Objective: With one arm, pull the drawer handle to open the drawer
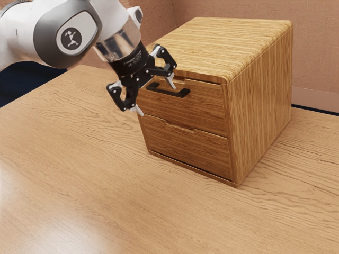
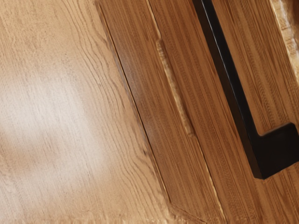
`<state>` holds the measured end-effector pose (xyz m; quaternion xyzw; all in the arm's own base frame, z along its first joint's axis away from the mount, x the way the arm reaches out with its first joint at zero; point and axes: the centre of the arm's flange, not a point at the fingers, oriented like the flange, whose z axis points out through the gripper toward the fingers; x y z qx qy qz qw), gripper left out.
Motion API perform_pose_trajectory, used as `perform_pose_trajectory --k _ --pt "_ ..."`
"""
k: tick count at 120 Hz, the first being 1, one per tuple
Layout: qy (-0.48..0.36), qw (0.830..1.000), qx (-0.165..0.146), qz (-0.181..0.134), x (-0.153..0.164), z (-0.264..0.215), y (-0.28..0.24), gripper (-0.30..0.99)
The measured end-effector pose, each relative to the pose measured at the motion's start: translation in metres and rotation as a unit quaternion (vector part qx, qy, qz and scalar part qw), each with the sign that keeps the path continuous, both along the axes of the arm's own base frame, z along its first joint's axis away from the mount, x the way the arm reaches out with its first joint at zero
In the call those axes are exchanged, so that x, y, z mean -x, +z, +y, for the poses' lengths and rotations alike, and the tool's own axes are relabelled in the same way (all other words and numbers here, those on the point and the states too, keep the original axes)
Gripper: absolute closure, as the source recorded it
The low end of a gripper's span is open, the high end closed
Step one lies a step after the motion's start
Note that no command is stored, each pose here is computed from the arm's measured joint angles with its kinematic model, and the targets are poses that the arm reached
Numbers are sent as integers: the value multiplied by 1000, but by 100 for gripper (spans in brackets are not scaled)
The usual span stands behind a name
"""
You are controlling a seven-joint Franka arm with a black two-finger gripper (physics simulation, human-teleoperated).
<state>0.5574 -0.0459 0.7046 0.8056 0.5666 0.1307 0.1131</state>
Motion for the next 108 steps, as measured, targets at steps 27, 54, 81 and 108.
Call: perform_pose_trajectory --k 27,54,81,108 --pt "84 996 20 -37 7 28 2 0" --pt "120 991 39 -43 13 23 -5 0" --pt "157 985 53 -46 14 33 -13 0" --pt "188 979 61 -48 6 43 -23 0"
